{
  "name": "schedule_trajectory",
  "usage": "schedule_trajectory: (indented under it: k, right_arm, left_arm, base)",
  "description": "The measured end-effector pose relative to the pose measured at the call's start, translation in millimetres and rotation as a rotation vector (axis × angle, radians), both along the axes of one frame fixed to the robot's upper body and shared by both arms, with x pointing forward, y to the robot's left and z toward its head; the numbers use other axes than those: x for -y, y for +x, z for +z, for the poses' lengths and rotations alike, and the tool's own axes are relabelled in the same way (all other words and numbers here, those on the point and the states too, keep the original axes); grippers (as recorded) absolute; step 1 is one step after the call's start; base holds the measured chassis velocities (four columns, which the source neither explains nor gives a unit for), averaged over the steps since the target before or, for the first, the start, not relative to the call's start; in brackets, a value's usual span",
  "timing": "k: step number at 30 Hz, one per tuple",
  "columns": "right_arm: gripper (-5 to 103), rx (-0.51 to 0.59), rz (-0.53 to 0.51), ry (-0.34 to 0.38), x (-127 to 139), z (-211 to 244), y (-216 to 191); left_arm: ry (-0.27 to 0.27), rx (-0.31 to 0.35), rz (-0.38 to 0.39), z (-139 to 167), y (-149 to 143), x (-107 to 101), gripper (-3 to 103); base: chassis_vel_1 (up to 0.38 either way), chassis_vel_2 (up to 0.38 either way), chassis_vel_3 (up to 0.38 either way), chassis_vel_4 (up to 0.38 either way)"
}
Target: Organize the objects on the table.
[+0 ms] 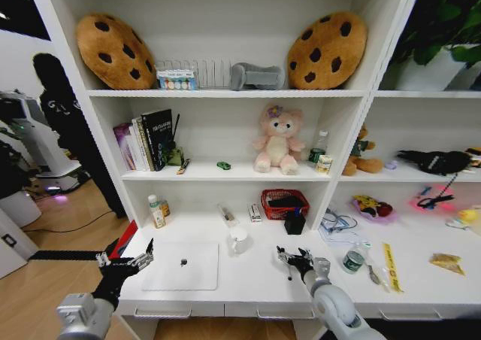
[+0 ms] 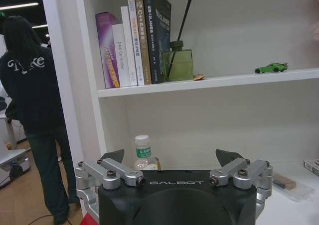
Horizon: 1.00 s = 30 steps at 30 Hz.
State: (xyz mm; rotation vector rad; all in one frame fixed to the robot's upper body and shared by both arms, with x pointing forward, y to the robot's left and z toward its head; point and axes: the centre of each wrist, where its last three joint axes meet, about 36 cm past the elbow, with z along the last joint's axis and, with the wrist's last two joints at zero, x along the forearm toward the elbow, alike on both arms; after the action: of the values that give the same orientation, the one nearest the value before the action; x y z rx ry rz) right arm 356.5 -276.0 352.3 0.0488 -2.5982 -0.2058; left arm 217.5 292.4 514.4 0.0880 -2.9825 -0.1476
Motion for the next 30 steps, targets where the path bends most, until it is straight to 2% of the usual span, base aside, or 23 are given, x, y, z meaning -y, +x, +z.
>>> schedule_trajectory:
  k: [9, 10, 15, 17, 19, 21, 23, 24, 25, 28, 29, 30]
  right_arm:
    - [101, -0.024, -0.004, -0.011, -4.3, -9.8, -2.5]
    - [97, -0.022, -0.007, -0.01, -4.3, -9.4, 0.2]
    - [94, -0.033, -0.004, -0.01, -6.9, -9.5, 8.2]
    - [86, -0.052, 0.006, -0.008, -10.8, -11.0, 14.6]
    - [84, -0.054, 0.009, -0.009, -11.7, -11.4, 16.8]
    - [74, -0.057, 0.014, -0.017, -11.6, -12.7, 20.8]
    - [74, -0.057, 0.014, -0.018, -11.2, -12.7, 21.4]
    - [69, -0.057, 0.012, -0.021, -10.2, -12.9, 22.0]
    - [69, -0.057, 0.012, -0.021, -10.2, -12.9, 22.0]
    - [52, -0.061, 0.008, -0.032, -5.1, -13.0, 19.6]
    - [52, -0.061, 0.008, -0.032, -5.1, -13.0, 19.6]
    - [47, -0.064, 0.007, -0.037, -2.9, -13.2, 17.6]
  left_arm:
    - [0.0, 0.0, 0.0, 0.0, 0.0, 0.0, 100]
    - [0.0, 0.0, 0.0, 0.0, 0.0, 0.0, 100]
    - [0.0, 0.0, 0.0, 0.0, 0.0, 0.0, 100]
    - [0.0, 0.0, 0.0, 0.0, 0.0, 0.0, 100]
    - [0.0, 0.0, 0.0, 0.0, 0.0, 0.0, 100]
    - [0.0, 0.0, 0.0, 0.0, 0.0, 0.0, 100]
    - [0.0, 0.0, 0.0, 0.0, 0.0, 0.0, 100]
    - [0.0, 0.0, 0.0, 0.0, 0.0, 0.0, 100]
    - [0.0, 0.0, 0.0, 0.0, 0.0, 0.0, 100]
    - [0.0, 0.0, 0.0, 0.0, 0.0, 0.0, 100]
    - [0.0, 0.0, 0.0, 0.0, 0.0, 0.0, 100]
    - [0.0, 0.0, 0.0, 0.0, 0.0, 0.0, 100]
  base:
    - [0.0, 0.0, 0.0, 0.0]
    - [0.0, 0.0, 0.0, 0.0]
    - [0.0, 0.0, 0.0, 0.0]
    - [0.0, 0.0, 0.0, 0.0]
    - [0.0, 0.0, 0.0, 0.0]
    - [0.0, 0.0, 0.0, 0.0]
    - [0.0, 0.0, 0.0, 0.0]
    - [0.0, 0.0, 0.0, 0.0]
    - [0.0, 0.0, 0.0, 0.0]
    - [0.0, 0.0, 0.0, 0.0]
    - [0.0, 0.0, 0.0, 0.0]
    - [0.0, 0.0, 0.0, 0.0]
